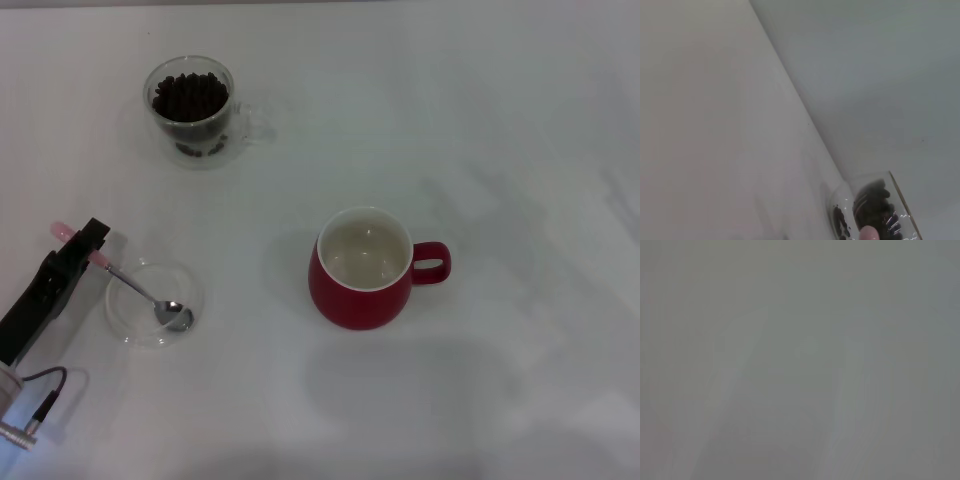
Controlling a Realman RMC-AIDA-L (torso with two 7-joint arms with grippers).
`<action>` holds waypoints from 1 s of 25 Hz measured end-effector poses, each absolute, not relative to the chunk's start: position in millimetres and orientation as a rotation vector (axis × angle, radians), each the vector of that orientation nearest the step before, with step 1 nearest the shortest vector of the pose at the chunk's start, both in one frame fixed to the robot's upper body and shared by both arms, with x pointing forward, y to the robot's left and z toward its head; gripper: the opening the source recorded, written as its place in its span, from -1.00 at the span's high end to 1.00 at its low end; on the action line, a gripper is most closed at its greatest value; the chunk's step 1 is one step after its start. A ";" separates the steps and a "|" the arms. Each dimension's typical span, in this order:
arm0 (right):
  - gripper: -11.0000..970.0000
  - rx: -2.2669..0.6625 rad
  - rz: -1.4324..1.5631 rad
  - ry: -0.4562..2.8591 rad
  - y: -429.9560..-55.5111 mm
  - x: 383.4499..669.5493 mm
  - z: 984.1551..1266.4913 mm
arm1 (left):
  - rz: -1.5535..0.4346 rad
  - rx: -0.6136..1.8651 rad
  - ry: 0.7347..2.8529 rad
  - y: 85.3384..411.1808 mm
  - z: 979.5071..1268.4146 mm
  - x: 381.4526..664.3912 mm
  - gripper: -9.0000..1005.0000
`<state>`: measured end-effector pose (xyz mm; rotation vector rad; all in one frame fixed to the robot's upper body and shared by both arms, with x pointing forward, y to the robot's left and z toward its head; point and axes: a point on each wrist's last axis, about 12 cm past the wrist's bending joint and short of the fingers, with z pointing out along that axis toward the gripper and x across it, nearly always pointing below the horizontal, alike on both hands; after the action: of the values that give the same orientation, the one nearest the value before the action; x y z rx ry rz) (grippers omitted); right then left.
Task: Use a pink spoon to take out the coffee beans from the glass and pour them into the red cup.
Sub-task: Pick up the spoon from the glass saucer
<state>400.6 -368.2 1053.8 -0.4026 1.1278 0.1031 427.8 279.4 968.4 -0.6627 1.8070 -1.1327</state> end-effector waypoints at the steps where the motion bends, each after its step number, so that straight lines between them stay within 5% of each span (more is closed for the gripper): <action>1: -0.37 -0.403 0.104 1.127 -368.0 401.0 1054.0 | -1.133 -0.665 1.807 279.6 968.3 427.6 0.41; 25: -0.37 -0.408 0.097 1.130 -367.3 402.4 1053.3 | -1.105 -0.646 1.799 289.5 968.7 421.9 0.74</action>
<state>402.4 -367.3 1053.3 -0.4076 1.1301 0.0972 421.9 289.5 968.7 -0.6460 1.7994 -1.1051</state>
